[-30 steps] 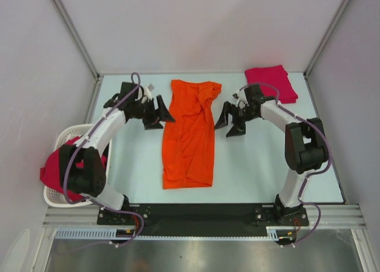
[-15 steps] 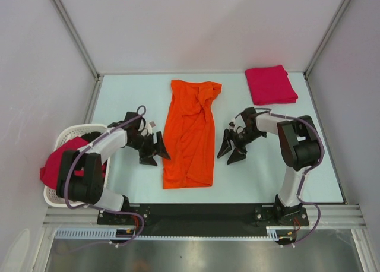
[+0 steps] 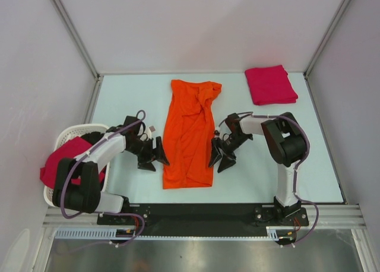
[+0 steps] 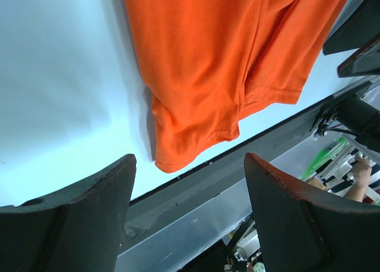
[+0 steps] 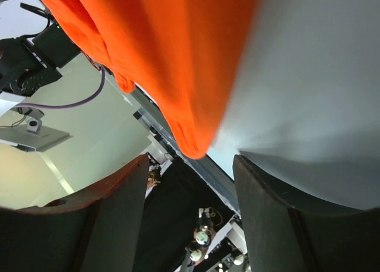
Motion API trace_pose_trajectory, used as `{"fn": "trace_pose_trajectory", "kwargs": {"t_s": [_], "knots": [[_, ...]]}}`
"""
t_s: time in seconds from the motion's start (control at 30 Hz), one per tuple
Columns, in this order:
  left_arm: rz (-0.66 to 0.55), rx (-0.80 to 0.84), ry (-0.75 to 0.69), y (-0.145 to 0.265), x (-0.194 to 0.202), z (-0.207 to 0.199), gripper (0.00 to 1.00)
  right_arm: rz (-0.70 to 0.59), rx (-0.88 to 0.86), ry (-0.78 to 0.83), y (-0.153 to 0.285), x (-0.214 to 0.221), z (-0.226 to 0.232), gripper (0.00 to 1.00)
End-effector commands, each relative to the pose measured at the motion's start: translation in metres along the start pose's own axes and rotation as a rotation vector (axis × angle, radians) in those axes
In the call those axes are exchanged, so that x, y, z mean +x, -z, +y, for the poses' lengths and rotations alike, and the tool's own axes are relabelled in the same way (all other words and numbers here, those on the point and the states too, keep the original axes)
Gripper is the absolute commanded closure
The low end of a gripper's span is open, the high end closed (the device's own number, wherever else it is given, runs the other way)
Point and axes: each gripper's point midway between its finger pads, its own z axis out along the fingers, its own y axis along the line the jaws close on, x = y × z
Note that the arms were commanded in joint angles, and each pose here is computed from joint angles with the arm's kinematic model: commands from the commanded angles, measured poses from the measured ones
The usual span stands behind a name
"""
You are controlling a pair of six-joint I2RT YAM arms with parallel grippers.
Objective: Fold and stack the t-shirts
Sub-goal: Rotate the tshirt 90 degrees
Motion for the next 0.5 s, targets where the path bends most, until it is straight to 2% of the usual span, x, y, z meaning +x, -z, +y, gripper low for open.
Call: {"fn": "trace_pose_trajectory", "kwargs": {"t_s": [0.0,0.1,0.17,0.2,0.23,0.27,0.3,0.33,0.37,0.4,0.47], "knots": [[-0.039,0.025,-0.038,0.008,-0.006,-0.012,0.20,0.034,0.050,-0.027,-0.024,-0.004,-0.005,0.37],[-0.045,0.032,-0.056,0.009,-0.010,-0.019,0.22,0.077,0.064,-0.005,-0.039,-0.003,0.000,0.45],[-0.020,0.024,-0.081,0.003,-0.007,-0.023,0.28,0.109,0.066,0.003,-0.047,0.002,0.002,0.49],[-0.006,0.020,-0.091,0.000,-0.005,-0.024,0.32,0.119,0.059,0.002,-0.049,0.004,0.002,0.55],[0.012,0.015,-0.100,-0.004,-0.003,-0.025,0.45,0.124,0.061,0.002,-0.050,0.005,0.003,0.59],[0.051,0.002,-0.116,-0.012,0.002,-0.026,0.54,0.128,0.063,0.005,-0.051,0.006,0.003,0.62],[0.067,-0.009,-0.125,-0.018,0.004,-0.025,0.64,0.129,0.060,0.011,-0.051,0.007,0.005,0.69],[0.075,-0.016,-0.131,-0.022,0.004,-0.027,0.90,0.134,0.061,0.010,-0.050,0.009,0.006,0.73],[0.100,-0.028,-0.150,-0.029,0.008,-0.028,0.99,0.134,0.064,0.011,-0.049,0.010,0.007,0.78],[0.126,-0.038,-0.146,-0.035,0.011,-0.026,1.00,0.135,0.072,0.017,-0.048,0.011,0.006,0.88],[0.141,-0.037,-0.167,-0.043,0.012,-0.030,1.00,0.142,0.090,0.017,-0.043,0.015,0.006,0.95]]}}
